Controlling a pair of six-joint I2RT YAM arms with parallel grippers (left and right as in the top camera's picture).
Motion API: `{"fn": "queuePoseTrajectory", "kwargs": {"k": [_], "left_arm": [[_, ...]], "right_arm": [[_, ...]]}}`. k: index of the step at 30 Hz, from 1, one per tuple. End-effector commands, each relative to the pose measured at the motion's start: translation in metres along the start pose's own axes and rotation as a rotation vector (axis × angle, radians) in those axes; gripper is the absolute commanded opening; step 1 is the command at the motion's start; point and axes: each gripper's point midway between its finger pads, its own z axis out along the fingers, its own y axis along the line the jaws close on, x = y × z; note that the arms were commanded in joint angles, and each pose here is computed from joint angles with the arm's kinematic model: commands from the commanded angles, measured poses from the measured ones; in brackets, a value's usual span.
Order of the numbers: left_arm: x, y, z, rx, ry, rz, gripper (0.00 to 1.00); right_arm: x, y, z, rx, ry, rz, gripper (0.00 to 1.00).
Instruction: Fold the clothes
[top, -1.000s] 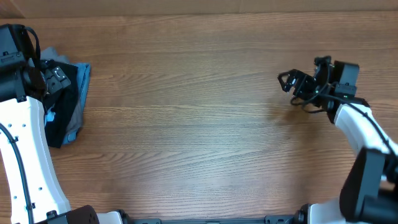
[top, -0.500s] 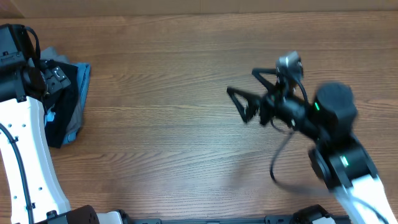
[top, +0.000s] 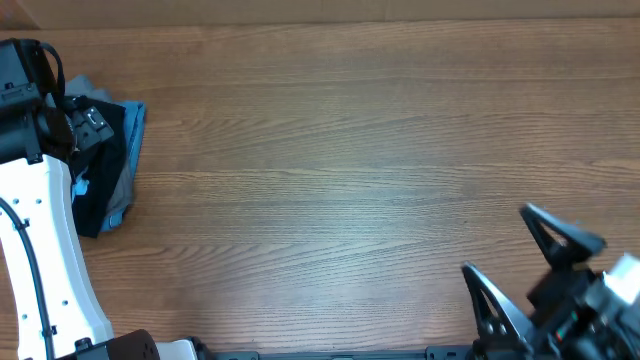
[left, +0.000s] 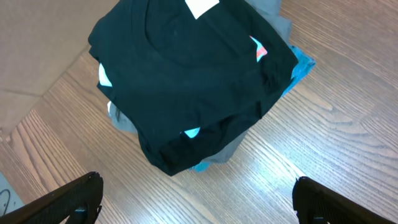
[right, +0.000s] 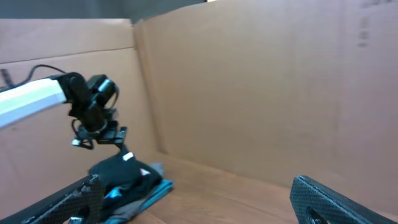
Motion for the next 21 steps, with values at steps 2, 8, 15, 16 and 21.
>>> {"fn": "queuePoseTrajectory", "kwargs": {"k": [2,8,15,16,21], "left_arm": [[-0.001,0.004,-0.001,-0.017,-0.009,0.017,1.00],[-0.001,0.004,-0.001,-0.017,-0.009,0.017,1.00],[-0.001,0.004,-0.001,-0.017,-0.009,0.017,1.00],[-0.001,0.004,-0.001,-0.018,-0.009,0.017,1.00],[-0.001,0.004,-0.001,-0.017,-0.009,0.017,1.00]], "right_arm": [[0.012,-0.010,-0.020,0.104,0.003,-0.020,1.00],[0.041,-0.018,-0.030,0.145,0.001,-0.034,1.00],[0.073,-0.034,-0.017,0.156,0.005,-0.035,1.00],[0.075,-0.036,-0.014,0.154,0.001,-0.037,1.00],[0.076,-0.046,0.001,0.137,-0.073,-0.076,1.00]]}}
